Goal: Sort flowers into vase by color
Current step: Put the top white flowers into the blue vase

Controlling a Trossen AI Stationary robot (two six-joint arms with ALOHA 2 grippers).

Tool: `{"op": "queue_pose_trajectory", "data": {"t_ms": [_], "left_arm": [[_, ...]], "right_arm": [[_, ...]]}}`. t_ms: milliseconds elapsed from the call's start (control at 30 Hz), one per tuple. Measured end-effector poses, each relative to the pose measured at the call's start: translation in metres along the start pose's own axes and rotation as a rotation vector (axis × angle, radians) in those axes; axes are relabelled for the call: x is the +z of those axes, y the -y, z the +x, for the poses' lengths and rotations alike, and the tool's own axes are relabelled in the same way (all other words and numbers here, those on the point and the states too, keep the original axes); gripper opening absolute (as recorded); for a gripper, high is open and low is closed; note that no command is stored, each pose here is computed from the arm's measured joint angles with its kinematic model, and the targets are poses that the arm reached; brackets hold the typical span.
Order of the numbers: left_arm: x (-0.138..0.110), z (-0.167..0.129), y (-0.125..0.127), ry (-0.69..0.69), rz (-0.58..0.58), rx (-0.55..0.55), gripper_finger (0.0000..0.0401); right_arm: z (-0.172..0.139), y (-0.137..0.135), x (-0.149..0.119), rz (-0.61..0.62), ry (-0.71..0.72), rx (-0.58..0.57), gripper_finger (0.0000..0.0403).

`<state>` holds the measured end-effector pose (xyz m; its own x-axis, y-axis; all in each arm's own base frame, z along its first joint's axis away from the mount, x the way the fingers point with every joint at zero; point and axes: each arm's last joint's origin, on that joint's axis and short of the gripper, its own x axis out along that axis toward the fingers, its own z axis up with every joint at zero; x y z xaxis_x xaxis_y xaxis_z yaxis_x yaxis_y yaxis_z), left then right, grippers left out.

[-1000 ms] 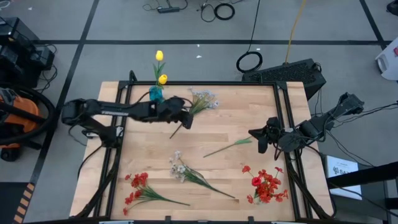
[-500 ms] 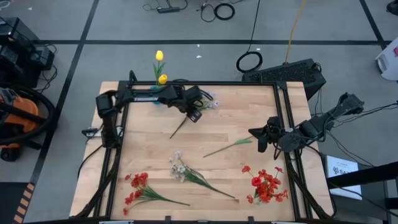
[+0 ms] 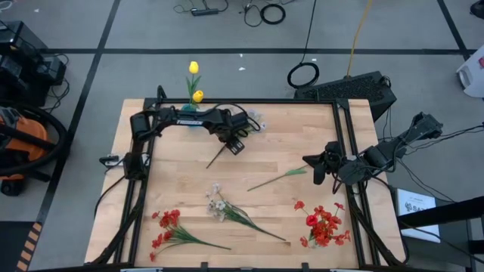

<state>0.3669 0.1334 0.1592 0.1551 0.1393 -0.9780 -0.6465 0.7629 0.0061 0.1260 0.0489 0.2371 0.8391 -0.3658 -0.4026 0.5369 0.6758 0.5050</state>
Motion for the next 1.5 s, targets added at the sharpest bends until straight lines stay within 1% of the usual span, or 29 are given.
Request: {"op": "queue_pose_trajectory", "data": {"t_ms": [167,333,433,567,600,700,800,867,1000,1167,1233,1300,1400,1500], "left_arm": [[0.001,0.014,0.001,-0.014,0.0,0.007,0.0159],[0.002,0.017,0.002,-0.008,0.0,0.005,0.0152],[0.002,0.017,0.002,-0.011,-0.013,0.004,0.0116],[0.002,0.017,0.003,-0.016,-0.052,-0.009,0.0029],[0.002,0.017,0.003,-0.017,-0.058,-0.019,0.0017],[-0.001,0.016,0.012,-0.016,-0.048,-0.032,0.0014],[-0.007,0.011,0.025,-0.012,-0.029,-0.052,0.0014],[-0.012,0.001,0.037,0.003,0.001,-0.08,0.0013],[-0.015,-0.033,0.052,0.105,0.023,-0.145,0.0013],[-0.022,-0.084,0.059,0.307,0.061,-0.244,0.0012],[-0.03,-0.108,0.055,0.413,0.052,-0.252,0.0012],[-0.04,-0.128,0.047,0.499,0.008,-0.228,0.0012],[-0.061,-0.154,0.028,0.638,-0.068,-0.203,0.0012],[-0.084,-0.179,0.01,0.832,-0.132,-0.241,0.0011]], "right_arm": [[0.0,0.0,0.0,0.003,0.007,-0.004,0.0],[0.0,0.0,0.0,0.011,0.007,-0.004,0.0],[0.0,0.0,0.0,0.014,0.007,-0.004,0.0],[0.0,0.0,0.0,0.019,0.007,-0.004,0.0],[0.0,0.0,0.0,0.018,0.007,-0.004,0.0],[0.0,0.0,0.0,0.018,0.005,-0.003,0.0],[0.0,0.001,0.0,0.014,0.001,-0.006,0.0],[0.0,0.001,-0.001,0.014,-0.005,-0.008,0.0],[0.001,0.001,-0.001,0.003,-0.007,-0.011,0.0],[0.001,0.001,-0.003,-0.012,-0.016,-0.02,0.0],[0.002,0.001,-0.004,-0.016,-0.04,-0.013,0.0],[0.002,0.001,-0.005,-0.018,-0.063,-0.007,0.0],[0.002,0.0,-0.006,-0.023,-0.099,0.005,0.0],[0.003,0.0,-0.007,-0.025,-0.114,0.009,0.0]]}}
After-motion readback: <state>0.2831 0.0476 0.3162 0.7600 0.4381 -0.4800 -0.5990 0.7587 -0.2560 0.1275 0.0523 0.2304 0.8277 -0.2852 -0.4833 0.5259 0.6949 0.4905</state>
